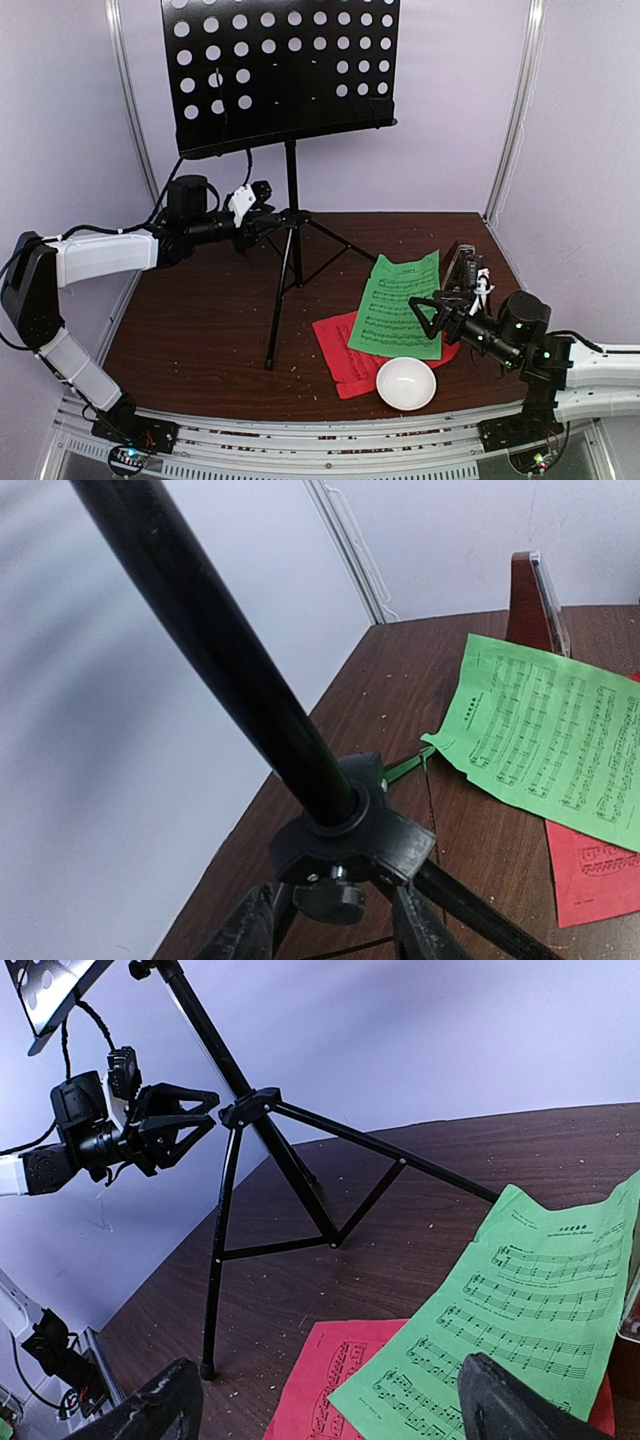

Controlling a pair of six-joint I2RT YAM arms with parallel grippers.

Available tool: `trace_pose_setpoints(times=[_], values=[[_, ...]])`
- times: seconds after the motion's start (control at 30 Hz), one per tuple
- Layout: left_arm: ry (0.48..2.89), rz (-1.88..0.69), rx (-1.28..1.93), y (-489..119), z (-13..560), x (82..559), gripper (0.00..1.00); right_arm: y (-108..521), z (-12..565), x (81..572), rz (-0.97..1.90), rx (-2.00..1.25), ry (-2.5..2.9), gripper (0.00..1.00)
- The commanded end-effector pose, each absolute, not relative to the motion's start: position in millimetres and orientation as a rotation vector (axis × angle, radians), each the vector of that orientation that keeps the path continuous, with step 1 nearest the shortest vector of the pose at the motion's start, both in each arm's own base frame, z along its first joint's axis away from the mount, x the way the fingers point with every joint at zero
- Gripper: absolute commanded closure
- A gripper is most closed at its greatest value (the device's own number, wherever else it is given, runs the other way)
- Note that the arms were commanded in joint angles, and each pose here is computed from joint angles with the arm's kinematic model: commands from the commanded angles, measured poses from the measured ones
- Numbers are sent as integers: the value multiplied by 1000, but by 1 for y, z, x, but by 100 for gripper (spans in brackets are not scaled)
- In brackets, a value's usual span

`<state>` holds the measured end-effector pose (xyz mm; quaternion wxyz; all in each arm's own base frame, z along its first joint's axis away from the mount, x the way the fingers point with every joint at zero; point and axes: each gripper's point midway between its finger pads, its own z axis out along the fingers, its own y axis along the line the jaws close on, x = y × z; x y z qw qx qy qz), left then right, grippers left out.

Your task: Pack up the instrument practice props

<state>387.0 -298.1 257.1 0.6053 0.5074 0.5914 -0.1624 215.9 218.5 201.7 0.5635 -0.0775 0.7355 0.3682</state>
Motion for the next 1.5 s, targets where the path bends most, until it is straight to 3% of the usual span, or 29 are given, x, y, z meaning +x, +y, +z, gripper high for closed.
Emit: trace_pose_setpoints(times=[0.0,0.2,0.37,0.67,0.77,1.0,1.47], values=[[1303,-327,1138,-298,273,391,54,227,218,218,891,-197,1691,9],[1307,-337,1195,-306,267,394,54,234,213,220,908,-207,1700,9],[1335,-350,1234,-313,256,400,67,237,213,221,914,-208,1702,9],[1358,-340,1241,-314,245,405,71,236,209,222,899,-206,1711,9],[1367,-378,1220,-316,247,403,77,236,208,223,895,-205,1714,9],[1511,-664,1132,-331,242,394,85,236,207,221,912,-194,1719,9],[1746,-1207,738,-334,270,379,79,224,207,225,872,-133,1729,9]])
